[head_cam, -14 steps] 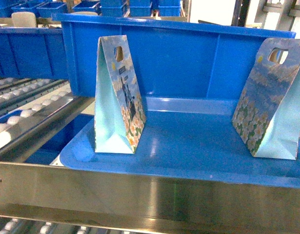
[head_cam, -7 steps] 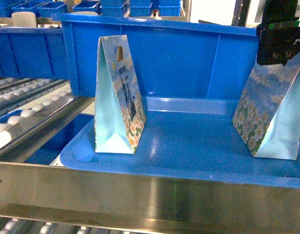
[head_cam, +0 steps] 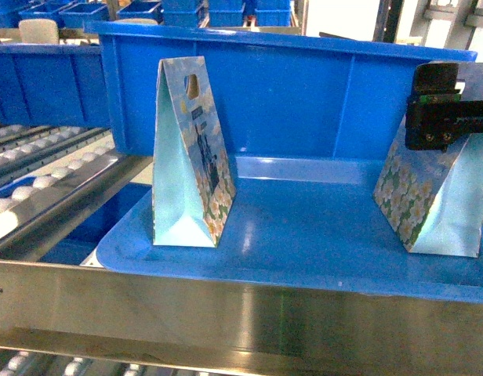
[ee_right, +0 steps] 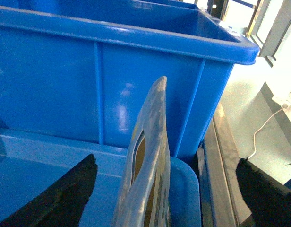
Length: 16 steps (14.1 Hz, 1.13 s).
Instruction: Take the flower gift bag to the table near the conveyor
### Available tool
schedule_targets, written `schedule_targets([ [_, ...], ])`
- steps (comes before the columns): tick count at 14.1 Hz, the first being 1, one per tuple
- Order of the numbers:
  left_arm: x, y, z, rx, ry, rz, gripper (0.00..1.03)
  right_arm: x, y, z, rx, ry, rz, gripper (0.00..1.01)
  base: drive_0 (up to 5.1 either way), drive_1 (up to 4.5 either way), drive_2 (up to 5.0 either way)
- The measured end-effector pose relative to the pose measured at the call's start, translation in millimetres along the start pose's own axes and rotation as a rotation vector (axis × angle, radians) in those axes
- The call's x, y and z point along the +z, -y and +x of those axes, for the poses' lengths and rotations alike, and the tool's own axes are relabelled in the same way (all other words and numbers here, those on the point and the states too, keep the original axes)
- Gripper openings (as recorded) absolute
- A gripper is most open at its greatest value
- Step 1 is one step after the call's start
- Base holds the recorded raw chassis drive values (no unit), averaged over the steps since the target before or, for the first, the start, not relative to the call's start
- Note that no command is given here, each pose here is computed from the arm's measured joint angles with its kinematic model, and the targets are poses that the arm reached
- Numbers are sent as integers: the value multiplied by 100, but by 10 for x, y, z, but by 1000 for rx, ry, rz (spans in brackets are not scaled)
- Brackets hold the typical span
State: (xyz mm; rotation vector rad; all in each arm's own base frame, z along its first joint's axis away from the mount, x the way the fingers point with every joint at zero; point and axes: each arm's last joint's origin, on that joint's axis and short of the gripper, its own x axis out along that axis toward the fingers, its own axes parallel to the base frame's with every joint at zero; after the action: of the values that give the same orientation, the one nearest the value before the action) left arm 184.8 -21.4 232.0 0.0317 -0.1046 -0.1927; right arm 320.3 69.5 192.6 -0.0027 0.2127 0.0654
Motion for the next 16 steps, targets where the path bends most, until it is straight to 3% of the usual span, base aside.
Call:
schedule_targets([
  [5, 0, 0, 0, 0, 0, 0, 98, -6, -15, -34, 24, 16, 12, 33, 0, 0, 0],
  [6, 0, 0, 0, 0, 0, 1, 98, -14, -28, -74, 35, 20, 14, 9, 0, 0, 0],
  [7, 0, 0, 0, 0, 0, 1, 98, -27, -29, -174, 50, 43, 16, 2, 0, 0, 0],
  [13, 0, 0, 0, 0, 0, 1, 98, 129, 20, -621, 73, 150, 30, 2, 0, 0, 0],
  [16, 0, 0, 0, 0, 0, 1, 98, 206, 89, -997, 97, 206, 7, 2, 0, 0, 0],
])
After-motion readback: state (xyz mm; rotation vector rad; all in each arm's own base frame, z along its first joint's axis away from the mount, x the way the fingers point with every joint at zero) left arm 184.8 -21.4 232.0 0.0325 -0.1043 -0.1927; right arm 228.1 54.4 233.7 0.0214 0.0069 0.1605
